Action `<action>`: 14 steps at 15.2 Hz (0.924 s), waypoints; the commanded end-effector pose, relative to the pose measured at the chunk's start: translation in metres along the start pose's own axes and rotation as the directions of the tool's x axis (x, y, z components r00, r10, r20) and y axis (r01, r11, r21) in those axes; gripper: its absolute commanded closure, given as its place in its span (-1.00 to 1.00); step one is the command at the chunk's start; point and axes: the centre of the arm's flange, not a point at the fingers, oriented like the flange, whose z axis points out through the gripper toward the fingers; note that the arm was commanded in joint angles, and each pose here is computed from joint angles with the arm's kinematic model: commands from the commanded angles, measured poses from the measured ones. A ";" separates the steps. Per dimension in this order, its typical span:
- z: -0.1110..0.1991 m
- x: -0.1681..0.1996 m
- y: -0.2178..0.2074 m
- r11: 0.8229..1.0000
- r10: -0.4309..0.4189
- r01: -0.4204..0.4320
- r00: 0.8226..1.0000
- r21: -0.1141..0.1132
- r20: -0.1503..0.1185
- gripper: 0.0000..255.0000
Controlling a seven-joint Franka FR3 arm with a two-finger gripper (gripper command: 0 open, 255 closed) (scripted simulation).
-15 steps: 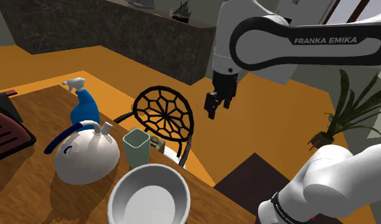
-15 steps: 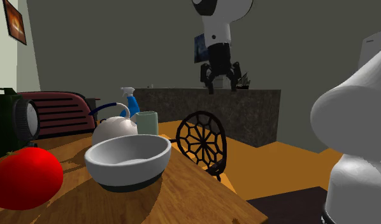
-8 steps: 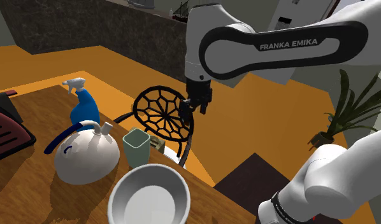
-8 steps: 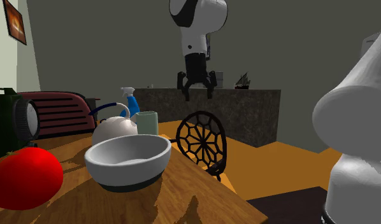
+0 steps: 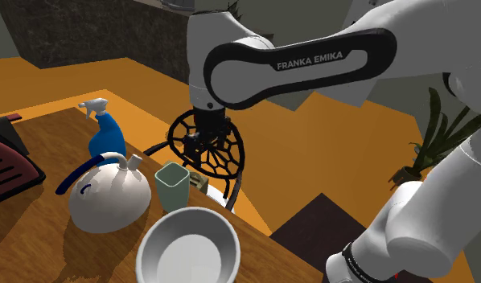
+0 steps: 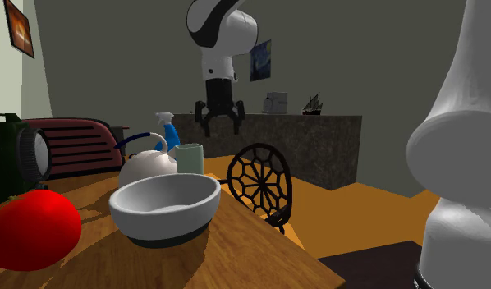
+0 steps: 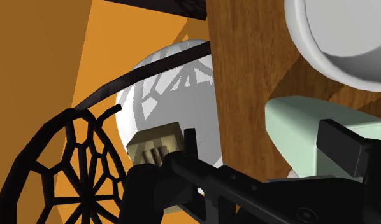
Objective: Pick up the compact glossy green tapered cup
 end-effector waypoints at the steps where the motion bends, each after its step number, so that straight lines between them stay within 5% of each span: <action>1: 0.006 0.014 -0.022 1.000 -0.019 0.019 1.000 0.007 -0.006 -1.00; 5: 0.012 0.037 -0.057 0.998 -0.052 0.052 0.999 0.017 -0.016 -1.00; 14: 0.052 0.040 -0.058 0.998 -0.052 0.052 0.999 0.017 -0.016 -1.00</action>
